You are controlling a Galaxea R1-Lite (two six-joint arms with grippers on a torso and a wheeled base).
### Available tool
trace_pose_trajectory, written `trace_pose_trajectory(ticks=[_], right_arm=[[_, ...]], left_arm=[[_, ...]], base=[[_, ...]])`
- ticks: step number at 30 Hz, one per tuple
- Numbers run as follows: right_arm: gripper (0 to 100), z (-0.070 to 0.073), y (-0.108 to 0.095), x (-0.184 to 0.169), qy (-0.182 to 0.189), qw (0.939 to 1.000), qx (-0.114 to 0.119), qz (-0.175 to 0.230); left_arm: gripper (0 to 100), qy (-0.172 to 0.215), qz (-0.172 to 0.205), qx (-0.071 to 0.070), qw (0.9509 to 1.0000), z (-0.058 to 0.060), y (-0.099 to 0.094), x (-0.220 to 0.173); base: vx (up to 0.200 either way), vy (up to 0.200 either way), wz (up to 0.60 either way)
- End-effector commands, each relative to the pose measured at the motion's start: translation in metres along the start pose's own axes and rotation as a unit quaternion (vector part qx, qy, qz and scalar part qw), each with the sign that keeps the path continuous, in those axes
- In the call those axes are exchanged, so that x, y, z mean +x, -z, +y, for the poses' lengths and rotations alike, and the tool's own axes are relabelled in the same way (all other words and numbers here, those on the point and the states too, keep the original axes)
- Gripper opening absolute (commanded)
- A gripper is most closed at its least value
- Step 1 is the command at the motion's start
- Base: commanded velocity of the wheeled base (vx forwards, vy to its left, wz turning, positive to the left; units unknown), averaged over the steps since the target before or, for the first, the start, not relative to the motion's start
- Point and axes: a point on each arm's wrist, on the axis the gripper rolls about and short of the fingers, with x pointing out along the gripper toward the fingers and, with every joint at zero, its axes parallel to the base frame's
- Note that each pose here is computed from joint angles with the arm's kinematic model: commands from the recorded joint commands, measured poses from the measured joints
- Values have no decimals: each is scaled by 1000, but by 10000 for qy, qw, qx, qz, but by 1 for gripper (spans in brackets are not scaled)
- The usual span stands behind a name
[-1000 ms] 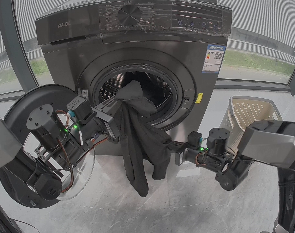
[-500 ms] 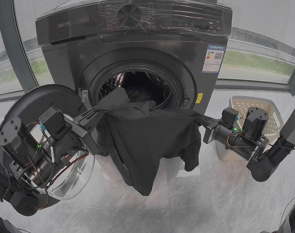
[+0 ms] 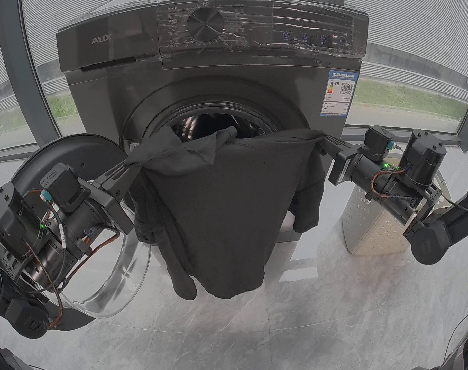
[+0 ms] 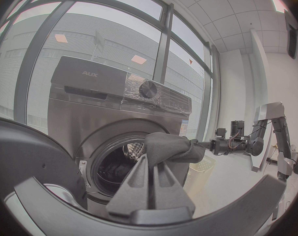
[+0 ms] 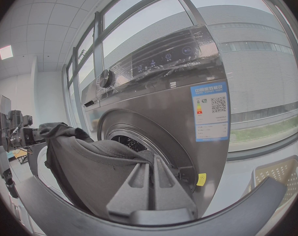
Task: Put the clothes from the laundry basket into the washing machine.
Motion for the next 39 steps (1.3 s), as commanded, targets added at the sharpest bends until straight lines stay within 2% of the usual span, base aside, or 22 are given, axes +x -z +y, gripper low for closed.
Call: trace_pose_trajectory(ticks=[1,6,10,15,21,24,25,27,28,30,31,33,35,36,37,39], right_arm=[[0,8,-20,-1,-105,9997,0,-224],[0,19,-33,-6,-236,9996,51,-131],[0,26,-32,-7,-109,9999,76,-69],[0,34,-30,-7,-190,9997,110,-45],[0,35,-28,-6,-143,9998,116,-16],[0,35,-28,-6,-143,9998,116,-16],[0,35,-28,-6,-143,9998,116,-16],[0,36,-28,-6,-166,9998,118,-23],[0,38,-28,-6,-188,9997,123,-14],[0,41,-29,-5,-249,9996,132,-36],[0,46,-31,-3,-333,9993,153,-57],[0,54,-31,1,-469,9986,232,-59],[0,62,-27,6,-564,9978,345,3],[0,63,-26,7,-579,9977,363,12],[0,67,-25,11,-631,9970,451,19],[0,73,-22,14,-690,9964,481,39]], left_arm=[[0,-190,32,57,9998,9,2,1],[0,-305,113,42,9995,16,7,5],[0,-321,118,-23,9994,17,7,4],[0,-357,117,-51,9993,21,7,2],[0,-321,140,-124,9993,21,7,0],[0,-322,139,-183,9992,21,7,0],[0,-313,114,-258,9991,20,6,-1],[0,-283,116,-272,9992,19,5,-3],[100,-243,163,-305,9991,17,7,-4],[100,-119,270,-374,9989,12,10,-8],[100,190,490,-515,9973,0,19,-10],[100,532,821,-682,9929,-14,36,-4],[100,623,1168,-704,9887,-20,56,4],[100,638,1198,-685,9884,-21,59,6],[100,714,1392,-697,9852,-25,73,13],[100,750,1530,-696,9829,-27,87,22]], base=[[0,0,0],[0,0,0],[0,0,0],[0,0,0],[0,0,0],[0,0,0],[0,0,0],[0,0,0],[0,0,0],[0,0,0],[0,0,0],[0,0,0],[0,0,0],[0,0,0],[0,0,0],[0,0,0]])
